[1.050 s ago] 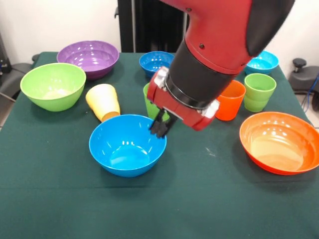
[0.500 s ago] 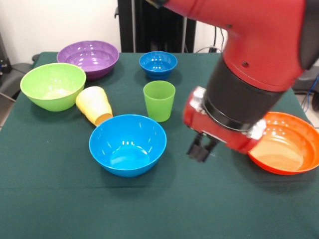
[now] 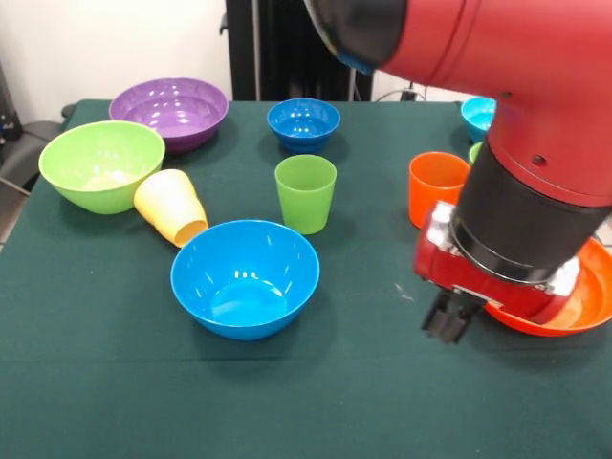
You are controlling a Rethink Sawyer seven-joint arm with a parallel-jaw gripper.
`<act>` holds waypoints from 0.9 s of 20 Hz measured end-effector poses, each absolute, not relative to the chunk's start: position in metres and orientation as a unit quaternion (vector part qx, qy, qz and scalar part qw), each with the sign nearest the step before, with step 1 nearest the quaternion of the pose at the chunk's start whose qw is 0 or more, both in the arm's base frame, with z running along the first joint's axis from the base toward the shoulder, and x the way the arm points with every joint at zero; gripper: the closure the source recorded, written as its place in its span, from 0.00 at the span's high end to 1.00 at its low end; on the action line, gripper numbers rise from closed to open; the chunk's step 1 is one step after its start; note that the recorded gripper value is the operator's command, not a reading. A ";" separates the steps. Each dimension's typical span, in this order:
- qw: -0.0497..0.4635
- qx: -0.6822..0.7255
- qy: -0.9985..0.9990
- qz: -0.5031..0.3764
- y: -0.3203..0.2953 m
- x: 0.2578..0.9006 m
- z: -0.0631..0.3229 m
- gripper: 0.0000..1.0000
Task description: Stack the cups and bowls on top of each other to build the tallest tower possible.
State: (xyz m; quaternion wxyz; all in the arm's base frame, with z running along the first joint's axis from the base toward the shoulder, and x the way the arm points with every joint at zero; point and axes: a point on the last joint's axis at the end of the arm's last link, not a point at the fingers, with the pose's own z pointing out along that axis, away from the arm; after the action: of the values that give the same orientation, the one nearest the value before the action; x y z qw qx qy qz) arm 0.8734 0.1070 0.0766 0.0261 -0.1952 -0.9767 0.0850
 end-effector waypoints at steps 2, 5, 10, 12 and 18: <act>0.029 -0.194 -0.977 0.077 0.115 0.874 0.073 0.00; 0.034 -0.194 -0.978 0.070 0.123 0.875 0.070 0.00; 0.040 -0.194 -0.978 0.062 0.136 0.876 0.069 0.00; 0.042 -0.193 -0.978 0.060 0.144 0.876 0.069 0.00; 0.041 -0.189 -0.979 0.064 0.157 0.877 0.074 0.00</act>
State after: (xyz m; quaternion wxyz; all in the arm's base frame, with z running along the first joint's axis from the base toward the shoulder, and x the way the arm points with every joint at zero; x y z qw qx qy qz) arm 0.8770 0.1571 0.0741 0.0405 -0.1887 -0.9791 0.0636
